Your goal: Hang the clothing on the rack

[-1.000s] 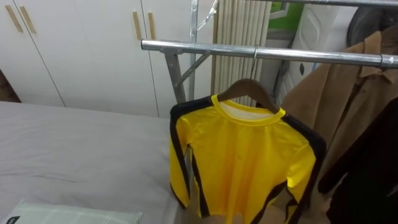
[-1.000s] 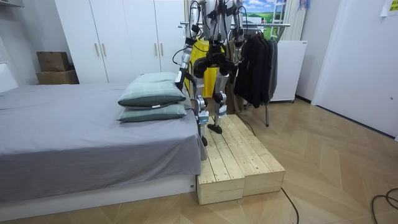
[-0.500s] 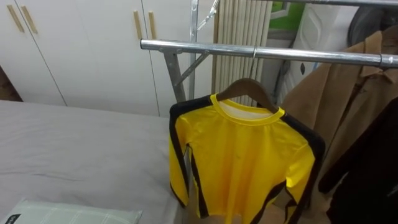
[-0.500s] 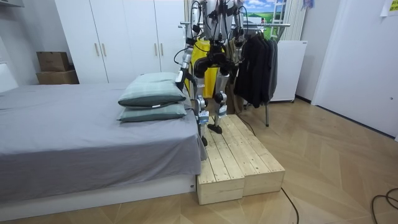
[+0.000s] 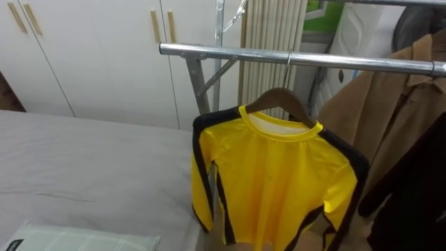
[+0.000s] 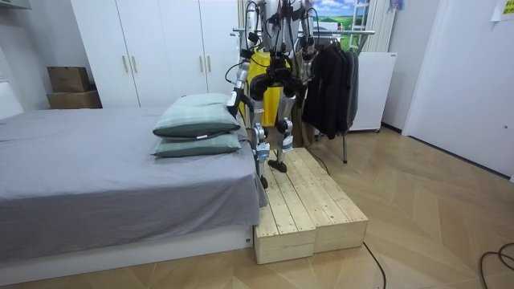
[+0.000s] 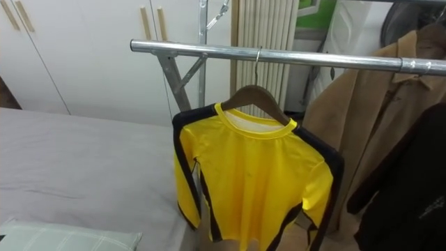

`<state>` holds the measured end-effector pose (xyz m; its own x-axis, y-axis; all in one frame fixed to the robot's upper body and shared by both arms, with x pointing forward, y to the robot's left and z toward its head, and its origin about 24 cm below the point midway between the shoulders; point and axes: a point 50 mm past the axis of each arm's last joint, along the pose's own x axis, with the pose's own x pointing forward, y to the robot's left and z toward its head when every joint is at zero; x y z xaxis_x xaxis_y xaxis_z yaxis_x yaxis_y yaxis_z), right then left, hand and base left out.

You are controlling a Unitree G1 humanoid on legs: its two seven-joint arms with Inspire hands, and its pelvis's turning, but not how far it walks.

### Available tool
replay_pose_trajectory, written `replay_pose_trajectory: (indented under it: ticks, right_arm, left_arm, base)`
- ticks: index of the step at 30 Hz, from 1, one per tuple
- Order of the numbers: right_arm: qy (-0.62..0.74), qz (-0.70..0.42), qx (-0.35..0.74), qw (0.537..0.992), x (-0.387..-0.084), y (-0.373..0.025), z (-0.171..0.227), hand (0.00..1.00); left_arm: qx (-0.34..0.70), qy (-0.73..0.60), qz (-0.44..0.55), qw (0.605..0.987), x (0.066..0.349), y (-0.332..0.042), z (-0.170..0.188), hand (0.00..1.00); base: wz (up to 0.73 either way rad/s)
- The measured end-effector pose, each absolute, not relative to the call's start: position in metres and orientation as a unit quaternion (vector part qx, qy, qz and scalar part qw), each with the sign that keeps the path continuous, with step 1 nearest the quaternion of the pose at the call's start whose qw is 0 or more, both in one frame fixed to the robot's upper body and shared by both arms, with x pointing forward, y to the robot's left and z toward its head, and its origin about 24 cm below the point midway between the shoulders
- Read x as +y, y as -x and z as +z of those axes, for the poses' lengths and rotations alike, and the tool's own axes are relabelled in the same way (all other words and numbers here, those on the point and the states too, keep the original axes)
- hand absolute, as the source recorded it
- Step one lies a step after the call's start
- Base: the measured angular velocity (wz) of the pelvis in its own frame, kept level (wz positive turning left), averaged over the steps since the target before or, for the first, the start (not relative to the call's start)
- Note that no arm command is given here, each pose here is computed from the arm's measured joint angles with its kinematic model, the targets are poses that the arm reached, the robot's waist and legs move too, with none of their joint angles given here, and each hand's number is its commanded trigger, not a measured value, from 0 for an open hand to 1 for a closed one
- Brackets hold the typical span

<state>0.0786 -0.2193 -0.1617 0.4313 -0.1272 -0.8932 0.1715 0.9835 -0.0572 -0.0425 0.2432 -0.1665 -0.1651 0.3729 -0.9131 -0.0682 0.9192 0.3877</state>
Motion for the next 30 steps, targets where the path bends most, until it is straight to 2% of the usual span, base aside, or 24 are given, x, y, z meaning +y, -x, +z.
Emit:
replay_pose_trajectory:
  ticks: [11,16,19,25,30]
  right_arm:
    - [-0.008,-0.071,0.523,0.849,-0.215,-0.085,-0.161,0.00]
    - [0.023,-0.024,0.520,0.854,-0.210,-0.094,-0.160,0.00]
    - [0.036,-0.006,0.522,0.852,-0.210,-0.096,-0.160,0.00]
    - [0.058,-0.003,0.536,0.842,-0.224,-0.098,-0.158,0.00]
    - [0.066,-0.006,0.549,0.833,-0.226,-0.101,-0.158,0.00]
  left_arm:
    - [0.731,-0.114,0.167,0.652,0.242,0.039,-0.167,0.00]
    - [0.726,-0.125,0.151,0.659,0.240,0.036,-0.168,0.00]
    - [0.715,-0.127,0.144,0.673,0.237,0.031,-0.169,0.00]
    - [0.679,-0.107,0.104,0.718,0.232,0.004,-0.171,0.00]
    - [0.675,-0.091,0.092,0.726,0.230,0.004,-0.171,0.00]
  base:
    - [0.05]
    - [0.31]
    - [0.82]
    - [1.45]
    - [1.12]
